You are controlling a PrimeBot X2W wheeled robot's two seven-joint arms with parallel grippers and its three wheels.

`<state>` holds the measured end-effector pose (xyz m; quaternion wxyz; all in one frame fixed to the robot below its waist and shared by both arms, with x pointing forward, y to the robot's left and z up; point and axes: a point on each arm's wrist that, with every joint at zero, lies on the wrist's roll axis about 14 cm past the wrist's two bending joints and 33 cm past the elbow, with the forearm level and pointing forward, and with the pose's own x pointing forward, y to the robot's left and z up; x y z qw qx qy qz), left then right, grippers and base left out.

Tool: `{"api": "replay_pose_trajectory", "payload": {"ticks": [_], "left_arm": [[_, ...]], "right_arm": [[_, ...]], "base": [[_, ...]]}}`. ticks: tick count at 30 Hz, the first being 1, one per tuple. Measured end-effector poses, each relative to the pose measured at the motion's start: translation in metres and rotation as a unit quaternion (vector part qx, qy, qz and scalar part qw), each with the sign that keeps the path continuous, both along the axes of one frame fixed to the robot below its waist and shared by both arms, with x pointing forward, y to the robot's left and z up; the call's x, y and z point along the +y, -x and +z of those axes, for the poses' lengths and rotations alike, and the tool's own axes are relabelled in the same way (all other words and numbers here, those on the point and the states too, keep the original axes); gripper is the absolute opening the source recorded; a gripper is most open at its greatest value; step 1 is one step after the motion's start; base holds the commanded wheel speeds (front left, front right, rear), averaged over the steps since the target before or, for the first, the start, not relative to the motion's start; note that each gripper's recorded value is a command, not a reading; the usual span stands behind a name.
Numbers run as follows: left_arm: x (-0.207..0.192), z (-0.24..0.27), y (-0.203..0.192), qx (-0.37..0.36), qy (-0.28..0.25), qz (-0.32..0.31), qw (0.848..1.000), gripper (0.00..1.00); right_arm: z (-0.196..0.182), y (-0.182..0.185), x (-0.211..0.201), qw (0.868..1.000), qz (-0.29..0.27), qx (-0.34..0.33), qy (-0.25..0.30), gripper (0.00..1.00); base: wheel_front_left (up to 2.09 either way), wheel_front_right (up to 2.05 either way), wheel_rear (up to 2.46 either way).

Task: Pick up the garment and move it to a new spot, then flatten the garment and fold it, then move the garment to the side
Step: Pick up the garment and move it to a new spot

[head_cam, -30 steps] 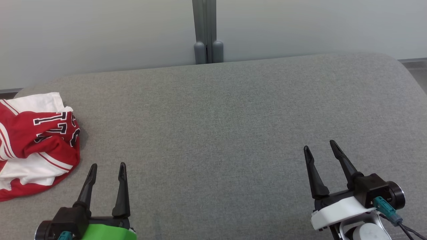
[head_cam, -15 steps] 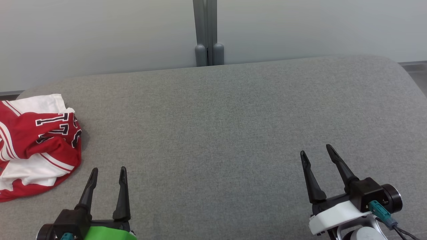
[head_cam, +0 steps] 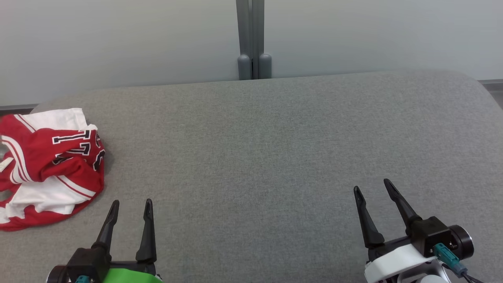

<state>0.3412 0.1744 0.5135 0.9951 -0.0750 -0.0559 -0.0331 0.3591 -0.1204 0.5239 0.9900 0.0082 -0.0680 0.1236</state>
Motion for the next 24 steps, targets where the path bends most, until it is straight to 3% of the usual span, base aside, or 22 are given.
{"api": "replay_pose_trajectory", "payload": {"ticks": [10,24], "left_arm": [[0.029,0.000,0.014,0.000,0.004,0.048,0.999,1.00],[0.080,-0.002,0.048,0.005,0.012,0.141,0.990,1.00]], "right_arm": [[0.001,-0.011,0.028,0.999,0.042,-0.003,0.000,1.00],[-0.002,-0.026,0.101,0.989,0.149,-0.004,0.010,1.00]], "base": [[0.00,0.00,0.00],[0.00,0.00,0.00]]}}
